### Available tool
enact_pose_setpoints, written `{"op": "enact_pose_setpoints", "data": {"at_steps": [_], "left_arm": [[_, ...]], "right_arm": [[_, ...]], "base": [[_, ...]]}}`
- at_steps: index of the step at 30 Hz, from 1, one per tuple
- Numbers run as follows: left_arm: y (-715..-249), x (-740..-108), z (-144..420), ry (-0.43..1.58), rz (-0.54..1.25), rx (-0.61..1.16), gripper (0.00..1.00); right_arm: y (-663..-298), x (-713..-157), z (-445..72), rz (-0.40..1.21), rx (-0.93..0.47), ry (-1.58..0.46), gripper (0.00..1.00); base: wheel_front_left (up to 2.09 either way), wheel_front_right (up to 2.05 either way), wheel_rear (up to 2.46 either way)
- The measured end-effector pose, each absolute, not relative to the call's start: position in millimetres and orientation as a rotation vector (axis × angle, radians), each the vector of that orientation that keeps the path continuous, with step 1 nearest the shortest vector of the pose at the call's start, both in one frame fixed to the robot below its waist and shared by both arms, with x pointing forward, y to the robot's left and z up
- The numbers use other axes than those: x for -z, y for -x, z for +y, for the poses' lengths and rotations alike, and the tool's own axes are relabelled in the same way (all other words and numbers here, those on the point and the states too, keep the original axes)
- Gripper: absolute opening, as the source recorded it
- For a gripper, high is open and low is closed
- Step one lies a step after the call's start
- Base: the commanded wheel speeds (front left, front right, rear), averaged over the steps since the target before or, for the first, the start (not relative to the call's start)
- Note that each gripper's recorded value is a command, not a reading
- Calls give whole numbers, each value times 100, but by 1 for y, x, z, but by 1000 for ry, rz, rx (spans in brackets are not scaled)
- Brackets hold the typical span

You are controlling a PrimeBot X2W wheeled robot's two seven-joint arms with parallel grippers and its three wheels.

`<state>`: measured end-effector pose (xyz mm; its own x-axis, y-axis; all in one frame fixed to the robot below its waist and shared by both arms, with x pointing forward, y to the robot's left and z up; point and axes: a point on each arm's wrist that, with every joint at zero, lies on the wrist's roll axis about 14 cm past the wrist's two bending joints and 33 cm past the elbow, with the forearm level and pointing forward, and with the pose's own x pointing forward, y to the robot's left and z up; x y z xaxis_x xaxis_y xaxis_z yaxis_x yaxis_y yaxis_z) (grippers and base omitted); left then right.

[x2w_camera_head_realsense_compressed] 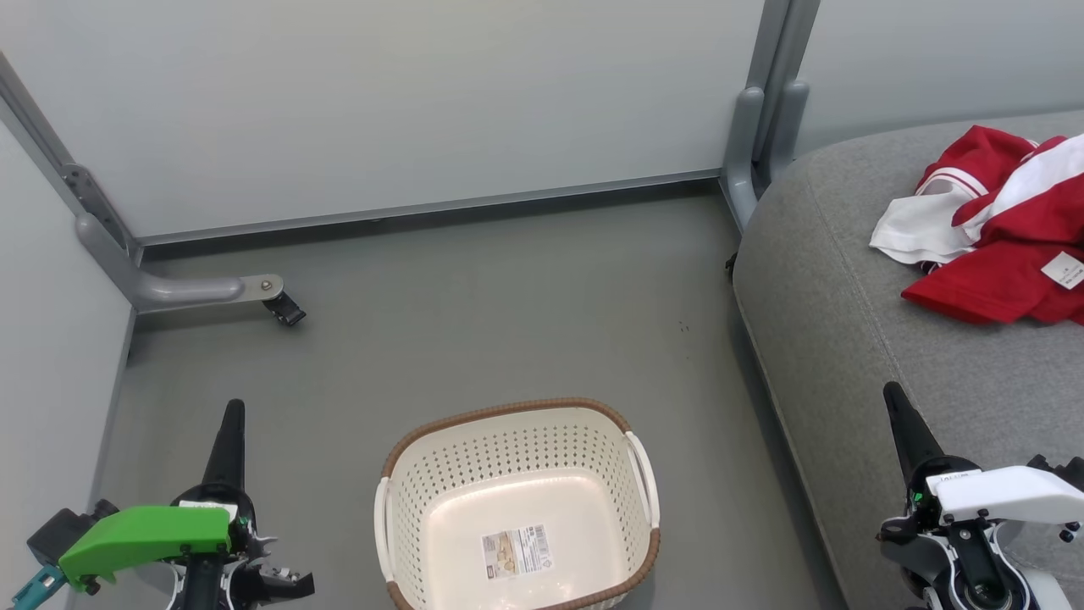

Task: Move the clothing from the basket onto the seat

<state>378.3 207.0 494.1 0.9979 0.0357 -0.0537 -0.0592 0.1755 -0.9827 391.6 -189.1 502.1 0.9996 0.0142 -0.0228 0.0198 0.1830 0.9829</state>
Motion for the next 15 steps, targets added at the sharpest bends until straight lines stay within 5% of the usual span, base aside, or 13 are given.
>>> {"op": "enact_pose_setpoints", "data": {"at_steps": [15], "left_arm": [[-383,-499,203,1497,17,-35,0]], "right_arm": [[-389,-503,-194,21,5,-1498,0]], "base": [[0,0,0]]}}
